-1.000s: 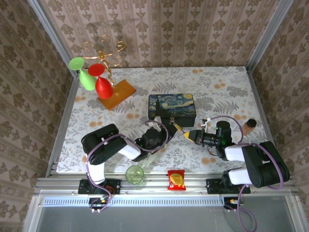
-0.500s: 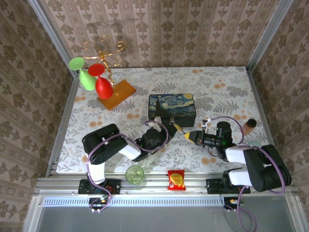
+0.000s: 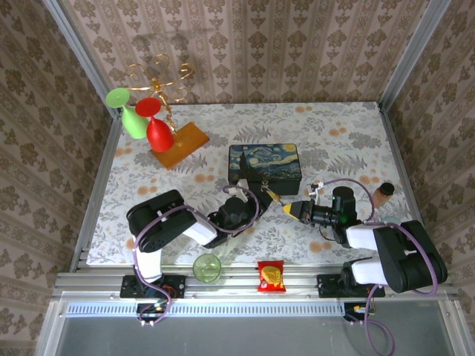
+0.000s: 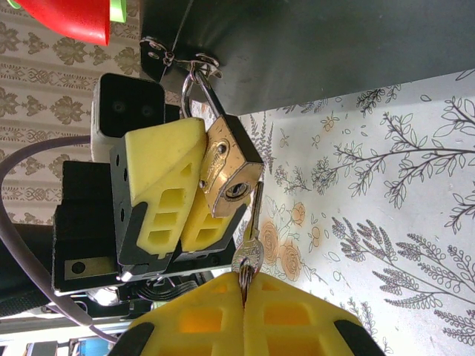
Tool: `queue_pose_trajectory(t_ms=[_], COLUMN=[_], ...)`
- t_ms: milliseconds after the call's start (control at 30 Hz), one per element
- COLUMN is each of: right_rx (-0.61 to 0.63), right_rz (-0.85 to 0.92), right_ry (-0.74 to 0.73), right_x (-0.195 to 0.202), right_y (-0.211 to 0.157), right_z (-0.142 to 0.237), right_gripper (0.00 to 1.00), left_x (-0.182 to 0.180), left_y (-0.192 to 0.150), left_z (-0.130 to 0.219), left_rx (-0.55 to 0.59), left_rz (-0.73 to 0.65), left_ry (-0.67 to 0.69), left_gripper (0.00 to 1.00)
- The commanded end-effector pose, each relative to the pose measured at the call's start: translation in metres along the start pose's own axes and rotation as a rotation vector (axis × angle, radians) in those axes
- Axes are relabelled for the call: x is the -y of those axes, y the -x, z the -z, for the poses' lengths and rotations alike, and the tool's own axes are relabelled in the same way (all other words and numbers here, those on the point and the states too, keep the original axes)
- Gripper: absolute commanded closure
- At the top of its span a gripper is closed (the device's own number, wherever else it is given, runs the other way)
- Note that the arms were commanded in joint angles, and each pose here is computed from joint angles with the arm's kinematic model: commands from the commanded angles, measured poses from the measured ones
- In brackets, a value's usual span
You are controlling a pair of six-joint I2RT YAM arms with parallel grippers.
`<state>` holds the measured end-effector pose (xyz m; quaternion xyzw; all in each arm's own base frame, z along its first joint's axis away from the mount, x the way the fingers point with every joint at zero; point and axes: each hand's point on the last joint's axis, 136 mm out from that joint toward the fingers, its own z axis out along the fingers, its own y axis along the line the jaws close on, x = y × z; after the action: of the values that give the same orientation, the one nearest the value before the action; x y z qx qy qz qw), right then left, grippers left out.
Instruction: Unlock the padlock with the key
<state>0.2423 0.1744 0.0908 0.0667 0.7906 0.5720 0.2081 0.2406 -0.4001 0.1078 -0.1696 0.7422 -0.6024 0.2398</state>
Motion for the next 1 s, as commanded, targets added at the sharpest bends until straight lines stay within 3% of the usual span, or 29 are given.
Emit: queue_pose_trajectory(t_ms=[0,533,800,967], right_rx=[0.013,0.013,0.018,0.023], right_rz=[0.049,0.06,0.056,0.089], right_ry=[0.011,0.009,-0.062,-0.012], right_x=[-0.005,-0.007,0.006,-0.005], right_y=[0.001,-0.001,-0.003,0.0], right_z=[0.0,0.001,0.004,0.003], right_gripper=[1.0,1.0,1.0,1.0], left_x=[0.026,0.03,0.027,0.033], left_y=[0.004,0.002,0.011,0.011], left_z=[-0.005,-0.011,-0.003,-0.001], left_rx=[0.01,0.0,0.023,0.02], left_rz=[0.019,0.028,0.028,0.023], left_ry=[-0.098,-0.108,-0.1,-0.113], left_gripper=[1.0,1.0,1.0,1.0])
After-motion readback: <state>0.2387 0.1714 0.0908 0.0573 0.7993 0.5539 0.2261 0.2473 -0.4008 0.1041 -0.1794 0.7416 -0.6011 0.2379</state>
